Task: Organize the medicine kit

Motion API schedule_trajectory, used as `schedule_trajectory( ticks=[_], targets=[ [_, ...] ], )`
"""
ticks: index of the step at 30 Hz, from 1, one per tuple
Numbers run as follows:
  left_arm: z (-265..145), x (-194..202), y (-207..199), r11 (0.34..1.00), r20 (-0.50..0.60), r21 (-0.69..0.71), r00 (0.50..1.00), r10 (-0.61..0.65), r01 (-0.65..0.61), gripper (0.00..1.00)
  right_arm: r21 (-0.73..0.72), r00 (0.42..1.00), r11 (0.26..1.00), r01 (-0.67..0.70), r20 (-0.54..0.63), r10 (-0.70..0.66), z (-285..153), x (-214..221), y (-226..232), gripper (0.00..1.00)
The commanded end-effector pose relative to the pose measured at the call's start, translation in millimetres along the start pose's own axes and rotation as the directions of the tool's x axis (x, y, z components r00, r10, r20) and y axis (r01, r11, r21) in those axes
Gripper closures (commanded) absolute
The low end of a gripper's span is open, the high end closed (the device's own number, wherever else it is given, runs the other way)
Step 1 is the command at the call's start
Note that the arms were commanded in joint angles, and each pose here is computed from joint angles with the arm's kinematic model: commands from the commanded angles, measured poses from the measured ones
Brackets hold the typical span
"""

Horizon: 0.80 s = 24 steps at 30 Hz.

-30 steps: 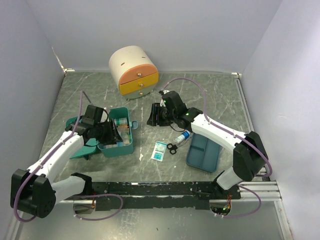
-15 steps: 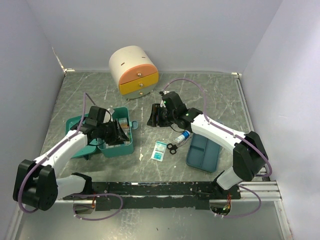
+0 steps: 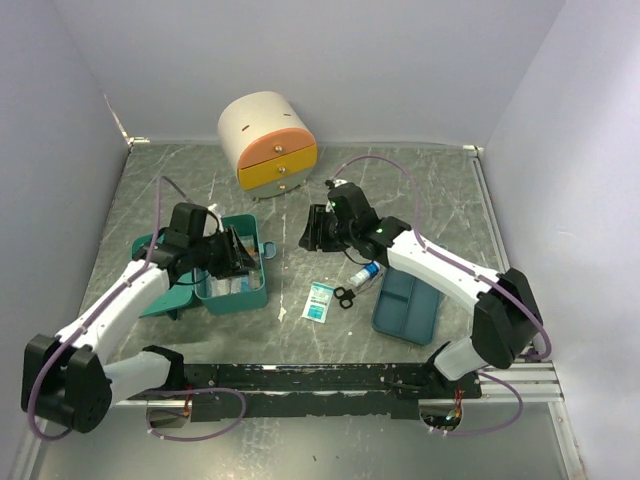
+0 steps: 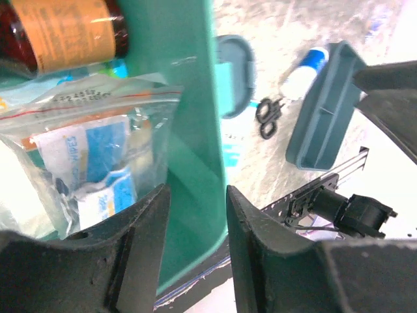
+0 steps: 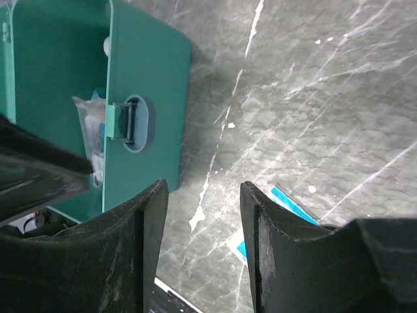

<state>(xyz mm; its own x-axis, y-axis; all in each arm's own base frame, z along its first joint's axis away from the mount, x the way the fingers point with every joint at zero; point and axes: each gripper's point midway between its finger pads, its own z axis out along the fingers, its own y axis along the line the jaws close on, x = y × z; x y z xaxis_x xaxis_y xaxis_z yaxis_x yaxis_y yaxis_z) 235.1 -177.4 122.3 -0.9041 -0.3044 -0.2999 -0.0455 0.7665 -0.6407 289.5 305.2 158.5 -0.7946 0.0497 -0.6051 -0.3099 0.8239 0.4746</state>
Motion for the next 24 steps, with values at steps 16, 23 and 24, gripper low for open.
schedule_trajectory(
  ticks=[16,23,24],
  targets=[
    [-148.2,-68.8,-72.0,0.932,0.536,-0.042,0.779,0.325,-0.36,0.37,0.498,0.921,0.775,-0.39,0.227,0.318,-66.0,18.4,-115.3,0.53],
    [-188.9,-66.8,-79.7,0.919,0.658,-0.048,0.68,0.324,-0.391,0.21,0.602,0.88,0.648,-0.468,0.245,0.407,-69.7,51.8,-149.3,0.54],
    [-191.6,-66.1,-79.2,0.921,0.665,-0.048,0.675,0.318,-0.386,0.15,0.604,0.874,0.64,-0.476,0.246,0.419,-67.1,53.5,-151.1,0.53]
  ],
)
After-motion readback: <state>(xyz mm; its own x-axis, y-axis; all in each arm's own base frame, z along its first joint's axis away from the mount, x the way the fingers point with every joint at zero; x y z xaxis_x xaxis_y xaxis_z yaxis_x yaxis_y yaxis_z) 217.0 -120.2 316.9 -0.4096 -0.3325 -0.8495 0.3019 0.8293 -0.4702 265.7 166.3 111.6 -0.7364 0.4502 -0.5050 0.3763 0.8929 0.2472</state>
